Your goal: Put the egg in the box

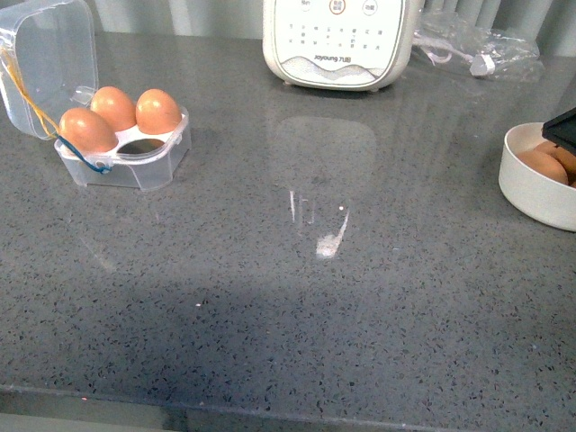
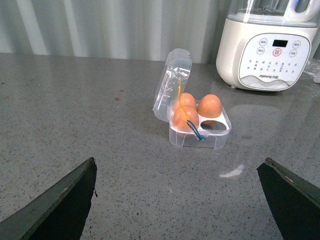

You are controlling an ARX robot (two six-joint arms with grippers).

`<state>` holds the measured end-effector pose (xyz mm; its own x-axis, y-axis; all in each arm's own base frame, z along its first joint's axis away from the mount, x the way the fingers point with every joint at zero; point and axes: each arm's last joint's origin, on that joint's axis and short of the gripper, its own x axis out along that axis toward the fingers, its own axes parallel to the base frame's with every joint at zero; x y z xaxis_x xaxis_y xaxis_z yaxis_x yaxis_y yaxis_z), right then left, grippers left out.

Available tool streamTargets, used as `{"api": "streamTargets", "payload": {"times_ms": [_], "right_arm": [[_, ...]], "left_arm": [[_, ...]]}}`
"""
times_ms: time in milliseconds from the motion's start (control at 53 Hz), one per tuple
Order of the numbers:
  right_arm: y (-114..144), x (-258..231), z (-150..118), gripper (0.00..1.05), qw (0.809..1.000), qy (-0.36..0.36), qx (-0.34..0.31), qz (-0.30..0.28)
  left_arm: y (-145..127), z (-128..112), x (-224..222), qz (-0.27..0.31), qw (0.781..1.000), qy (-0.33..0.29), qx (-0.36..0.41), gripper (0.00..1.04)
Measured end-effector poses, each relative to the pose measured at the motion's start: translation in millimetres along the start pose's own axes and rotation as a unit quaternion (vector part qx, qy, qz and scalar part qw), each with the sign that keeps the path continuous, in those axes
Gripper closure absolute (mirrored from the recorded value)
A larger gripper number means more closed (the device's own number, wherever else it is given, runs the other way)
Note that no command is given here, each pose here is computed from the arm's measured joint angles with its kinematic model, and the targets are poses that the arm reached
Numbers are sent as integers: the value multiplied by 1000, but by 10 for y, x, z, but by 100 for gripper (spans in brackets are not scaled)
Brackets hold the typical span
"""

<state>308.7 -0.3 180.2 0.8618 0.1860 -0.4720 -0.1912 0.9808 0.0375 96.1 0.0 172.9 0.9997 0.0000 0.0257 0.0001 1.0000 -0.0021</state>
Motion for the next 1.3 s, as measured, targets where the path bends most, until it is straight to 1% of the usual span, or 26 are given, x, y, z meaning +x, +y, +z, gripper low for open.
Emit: {"api": "streamTargets", "payload": {"times_ms": [208,264,302,321,434,472,528,585,792,925,1038,1132,1245,1283,1302], "right_arm": [[-5,43,-47,7,1000,3,-1,0],[-6,48,-46,16,1000,0,-2,-1],[-4,49,-39,23,1000,-4,-3,-3],[0,49,-36,28,1000,-6,-4,-2],[22,53,-35,50,1000,-6,-7,1],[28,53,-38,55,1000,-6,-8,2],[37,54,-40,60,1000,-5,-9,3],[41,54,-40,62,1000,-5,-10,3],[44,36,-30,62,1000,-5,-10,3],[55,-44,43,62,1000,-18,-12,1],[51,-150,222,62,998,-50,-18,-22],[40,-168,421,62,997,-75,-14,-35],[114,-107,590,62,996,-88,-8,-24],[186,-63,645,62,996,-90,-6,-5],[254,-27,681,62,996,-91,-6,15]], "left_arm": [[0,0,0,0,1000,0,0,7],[0,0,0,0,1000,0,0,7],[0,0,0,0,1000,0,0,7],[0,0,0,0,1000,0,0,7],[0,0,0,0,1000,0,0,7],[0,0,0,0,1000,0,0,7],[0,0,0,0,1000,0,0,7],[0,0,0,0,1000,0,0,7],[0,0,0,0,1000,0,0,7],[0,0,0,0,1000,0,0,7],[0,0,0,0,1000,0,0,7],[0,0,0,0,1000,0,0,7],[0,0,0,0,1000,0,0,7],[0,0,0,0,1000,0,0,7],[0,0,0,0,1000,0,0,7]]}}
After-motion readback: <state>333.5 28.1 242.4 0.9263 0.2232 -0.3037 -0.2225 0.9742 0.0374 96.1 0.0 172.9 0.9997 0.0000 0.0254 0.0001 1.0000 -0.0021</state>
